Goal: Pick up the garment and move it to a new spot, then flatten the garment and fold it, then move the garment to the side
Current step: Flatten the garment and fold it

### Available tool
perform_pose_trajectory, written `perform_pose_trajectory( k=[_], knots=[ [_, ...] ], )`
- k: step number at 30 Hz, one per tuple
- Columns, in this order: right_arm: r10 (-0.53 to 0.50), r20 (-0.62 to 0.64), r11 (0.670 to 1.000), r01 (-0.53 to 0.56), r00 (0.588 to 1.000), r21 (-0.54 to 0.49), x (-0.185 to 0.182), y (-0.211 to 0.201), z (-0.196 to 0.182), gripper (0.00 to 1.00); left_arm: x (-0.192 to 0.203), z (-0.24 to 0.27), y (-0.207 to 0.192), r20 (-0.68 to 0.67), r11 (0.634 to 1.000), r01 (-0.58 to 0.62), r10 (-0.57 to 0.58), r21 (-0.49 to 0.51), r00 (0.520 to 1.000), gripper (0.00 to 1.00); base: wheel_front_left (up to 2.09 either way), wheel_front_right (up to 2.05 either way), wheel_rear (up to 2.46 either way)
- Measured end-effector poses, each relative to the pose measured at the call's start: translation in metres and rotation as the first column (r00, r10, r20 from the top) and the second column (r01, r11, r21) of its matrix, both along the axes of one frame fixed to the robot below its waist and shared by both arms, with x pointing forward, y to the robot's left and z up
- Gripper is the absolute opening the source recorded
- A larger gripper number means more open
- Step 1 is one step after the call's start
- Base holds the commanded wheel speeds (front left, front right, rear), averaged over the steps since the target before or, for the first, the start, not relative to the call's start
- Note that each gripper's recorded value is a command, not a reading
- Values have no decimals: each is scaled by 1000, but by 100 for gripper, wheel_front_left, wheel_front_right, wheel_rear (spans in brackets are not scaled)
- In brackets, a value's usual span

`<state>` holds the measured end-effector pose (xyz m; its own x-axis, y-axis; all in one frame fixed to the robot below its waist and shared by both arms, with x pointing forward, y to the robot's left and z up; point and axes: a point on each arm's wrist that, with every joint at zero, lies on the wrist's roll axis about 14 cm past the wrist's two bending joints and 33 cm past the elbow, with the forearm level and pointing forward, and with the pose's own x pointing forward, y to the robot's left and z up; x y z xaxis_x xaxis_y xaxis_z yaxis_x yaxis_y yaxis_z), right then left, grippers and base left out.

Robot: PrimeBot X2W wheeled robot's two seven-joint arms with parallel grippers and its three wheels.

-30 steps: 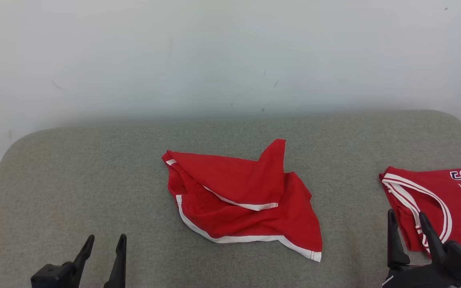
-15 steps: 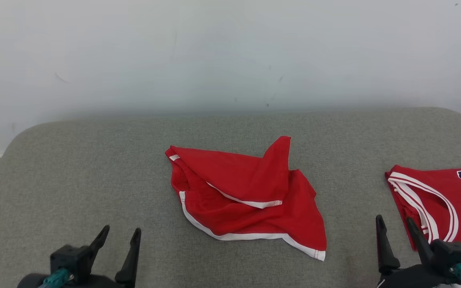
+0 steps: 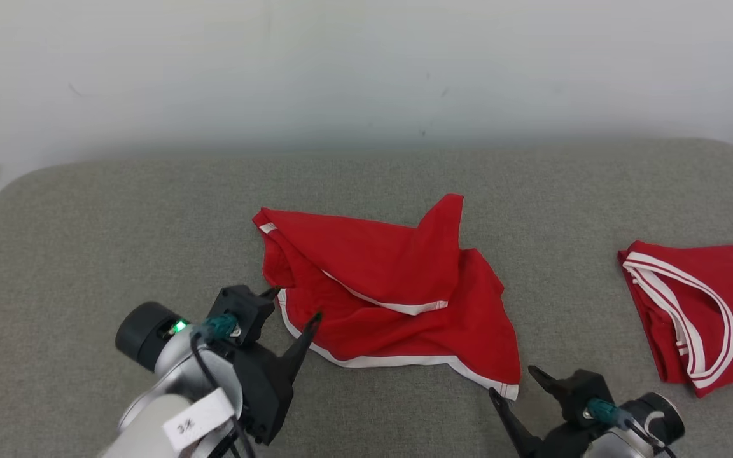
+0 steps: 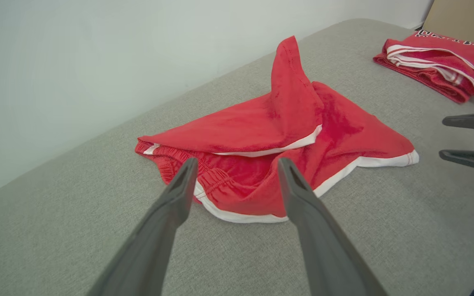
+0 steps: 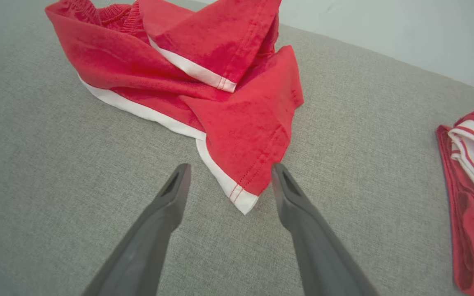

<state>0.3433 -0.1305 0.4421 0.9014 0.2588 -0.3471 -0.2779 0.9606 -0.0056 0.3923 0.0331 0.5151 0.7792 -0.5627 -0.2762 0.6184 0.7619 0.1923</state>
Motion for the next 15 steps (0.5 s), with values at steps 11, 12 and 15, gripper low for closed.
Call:
perform_pose_trajectory(
  k=[11,12,15],
  knots=[
    [37,-169,996,-49,985,-68,26,3,-37,100,53,-38,-18,-130,986,56,-35,156,991,100,0,0,0],
    [27,-187,997,-41,982,-71,27,0,-42,100,56,-45,-16,-148,984,56,-30,170,989,100,0,0,0],
    [5,-218,997,-21,976,-73,29,-5,-52,100,58,-67,-11,-202,976,61,-19,208,979,100,0,0,0]
  ],
)
